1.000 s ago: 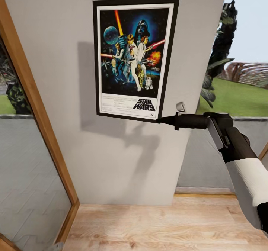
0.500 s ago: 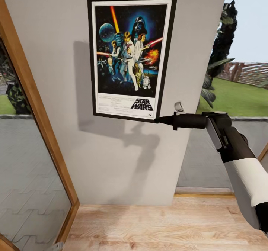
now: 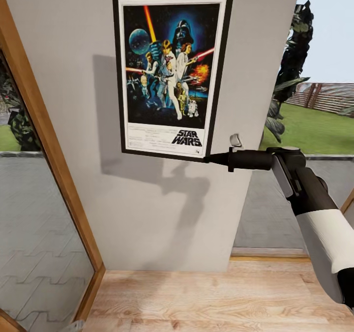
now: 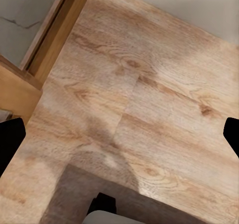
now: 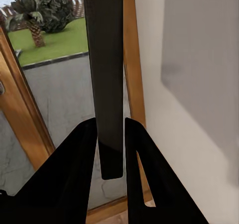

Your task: Pick up the poster from the kitchen countertop and hang it on one of the wall nails in the kitchen.

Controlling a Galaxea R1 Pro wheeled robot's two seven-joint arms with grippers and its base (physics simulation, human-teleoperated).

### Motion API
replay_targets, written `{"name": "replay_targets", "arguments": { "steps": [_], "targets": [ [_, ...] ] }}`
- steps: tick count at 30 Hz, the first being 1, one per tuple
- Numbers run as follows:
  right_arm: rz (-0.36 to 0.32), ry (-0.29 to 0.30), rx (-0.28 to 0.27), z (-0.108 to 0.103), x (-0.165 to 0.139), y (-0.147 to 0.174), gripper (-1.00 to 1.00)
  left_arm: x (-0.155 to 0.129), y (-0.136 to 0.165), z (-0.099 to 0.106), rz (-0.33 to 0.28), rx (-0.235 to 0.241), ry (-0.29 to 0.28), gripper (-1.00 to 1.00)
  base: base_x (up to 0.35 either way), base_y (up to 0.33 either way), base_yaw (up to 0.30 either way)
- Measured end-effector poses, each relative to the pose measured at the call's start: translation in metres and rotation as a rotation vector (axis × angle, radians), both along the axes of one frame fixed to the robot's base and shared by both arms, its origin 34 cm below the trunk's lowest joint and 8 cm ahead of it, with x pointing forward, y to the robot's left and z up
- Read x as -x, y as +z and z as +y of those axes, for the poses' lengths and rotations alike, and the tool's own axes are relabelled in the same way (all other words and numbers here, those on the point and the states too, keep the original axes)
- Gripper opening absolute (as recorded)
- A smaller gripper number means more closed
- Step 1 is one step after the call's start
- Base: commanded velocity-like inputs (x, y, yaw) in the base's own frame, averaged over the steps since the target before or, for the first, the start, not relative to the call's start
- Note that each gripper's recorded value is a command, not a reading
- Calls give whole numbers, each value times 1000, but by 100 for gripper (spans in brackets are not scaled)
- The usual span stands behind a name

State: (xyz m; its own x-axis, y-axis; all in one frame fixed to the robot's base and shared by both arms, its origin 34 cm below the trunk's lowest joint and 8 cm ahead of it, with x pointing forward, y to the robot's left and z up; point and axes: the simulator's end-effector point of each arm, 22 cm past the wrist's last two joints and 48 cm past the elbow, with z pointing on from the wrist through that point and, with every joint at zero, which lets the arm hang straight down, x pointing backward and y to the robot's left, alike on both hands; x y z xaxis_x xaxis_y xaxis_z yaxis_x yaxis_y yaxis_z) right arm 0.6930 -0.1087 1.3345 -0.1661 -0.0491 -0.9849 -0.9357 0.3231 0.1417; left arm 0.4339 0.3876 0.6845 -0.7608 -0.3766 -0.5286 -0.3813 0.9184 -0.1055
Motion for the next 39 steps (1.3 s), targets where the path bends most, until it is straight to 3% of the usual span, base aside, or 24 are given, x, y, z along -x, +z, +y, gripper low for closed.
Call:
{"name": "replay_targets", "arguments": {
  "steps": [6, 27, 39],
  "targets": [
    [0, 1, 0, 0, 1, 0, -100, 0, 0, 0, -1, 0, 0, 100, 100, 8, 0],
    [9, 22, 33, 10, 4, -10, -100, 0, 0, 0, -1, 0, 0, 100, 306, 83, 0],
    [8, 21, 32, 10, 4, -10, -100, 0, 0, 0, 0, 0, 0, 100, 49, 14, 0]
  ]
}}
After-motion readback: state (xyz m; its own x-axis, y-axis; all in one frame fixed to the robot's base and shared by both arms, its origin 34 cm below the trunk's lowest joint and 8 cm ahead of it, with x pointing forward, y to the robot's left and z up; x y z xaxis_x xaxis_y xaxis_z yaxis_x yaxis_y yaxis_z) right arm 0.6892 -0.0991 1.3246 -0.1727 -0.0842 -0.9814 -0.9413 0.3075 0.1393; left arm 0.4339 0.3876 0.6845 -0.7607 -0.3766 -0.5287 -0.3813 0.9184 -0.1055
